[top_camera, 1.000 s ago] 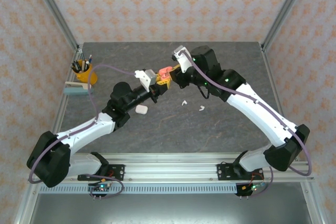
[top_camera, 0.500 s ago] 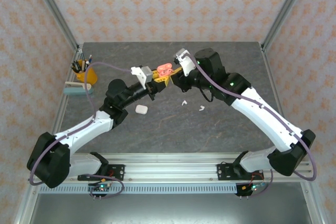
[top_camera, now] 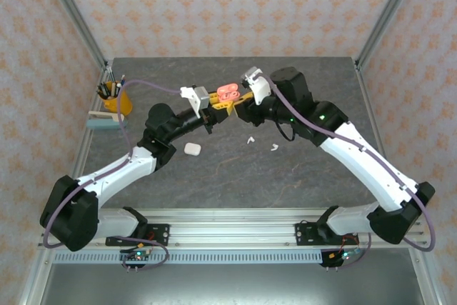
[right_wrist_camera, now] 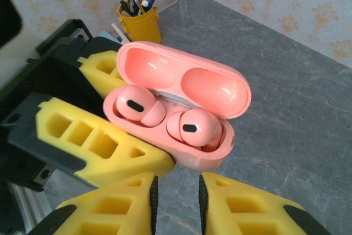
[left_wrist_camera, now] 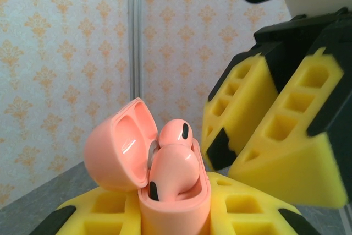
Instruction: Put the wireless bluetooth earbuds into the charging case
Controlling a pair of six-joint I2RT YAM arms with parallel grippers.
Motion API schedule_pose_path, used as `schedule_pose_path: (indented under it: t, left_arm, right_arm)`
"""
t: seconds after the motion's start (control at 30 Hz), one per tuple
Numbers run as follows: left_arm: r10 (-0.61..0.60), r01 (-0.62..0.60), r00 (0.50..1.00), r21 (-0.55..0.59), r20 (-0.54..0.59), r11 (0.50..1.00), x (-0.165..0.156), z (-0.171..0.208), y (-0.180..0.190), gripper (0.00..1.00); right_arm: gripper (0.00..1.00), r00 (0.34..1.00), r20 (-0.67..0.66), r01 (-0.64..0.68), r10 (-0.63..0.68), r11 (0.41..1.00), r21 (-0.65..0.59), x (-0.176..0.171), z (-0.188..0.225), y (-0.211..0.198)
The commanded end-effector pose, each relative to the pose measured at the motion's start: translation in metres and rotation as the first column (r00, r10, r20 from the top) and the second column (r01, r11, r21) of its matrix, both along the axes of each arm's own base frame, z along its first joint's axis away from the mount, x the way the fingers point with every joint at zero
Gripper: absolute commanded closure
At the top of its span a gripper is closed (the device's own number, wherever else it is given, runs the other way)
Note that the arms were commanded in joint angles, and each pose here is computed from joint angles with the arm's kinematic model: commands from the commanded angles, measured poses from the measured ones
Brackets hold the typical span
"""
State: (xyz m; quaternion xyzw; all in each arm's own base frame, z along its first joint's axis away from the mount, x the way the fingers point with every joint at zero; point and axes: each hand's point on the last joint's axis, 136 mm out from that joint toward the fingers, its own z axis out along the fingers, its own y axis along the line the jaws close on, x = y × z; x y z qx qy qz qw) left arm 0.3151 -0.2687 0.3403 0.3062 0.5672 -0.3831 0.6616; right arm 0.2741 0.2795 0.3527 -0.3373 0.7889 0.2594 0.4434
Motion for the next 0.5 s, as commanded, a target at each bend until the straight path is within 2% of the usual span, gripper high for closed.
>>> schedule_pose_path:
  t: [0.0,0.13,0.33,0.47]
  left_arm:
    - [-0.025,0.026,0.998,-0.018,0.05,0.999,-0.004,0.014,-0.003,1.0]
    - [-0.029,0.029,0.999,-0.002,0.036,1.0,-0.004,0.005,-0.004,1.0]
    - [-0.07,0.07,0.998,0.043,-0.008,0.997,-0.005,-0.014,-0.01,1.0]
    - [-0.104,0.106,0.994,0.073,-0.034,0.992,-0.008,-0.027,-0.015,1.0]
  right_arm:
    - [0.72,0.999,-0.002,0.039,-0.039,0.994,0.106,-0.009,0.028,-0.019]
    - [0.72,0.99,-0.043,0.139,-0.133,0.974,0.179,0.007,0.042,-0.035]
    - [0.73,0.944,-0.185,0.283,-0.273,0.958,0.033,0.051,0.027,-0.032]
    - [0.74,0.902,-0.28,0.323,-0.328,0.944,-0.065,0.076,0.011,-0.024]
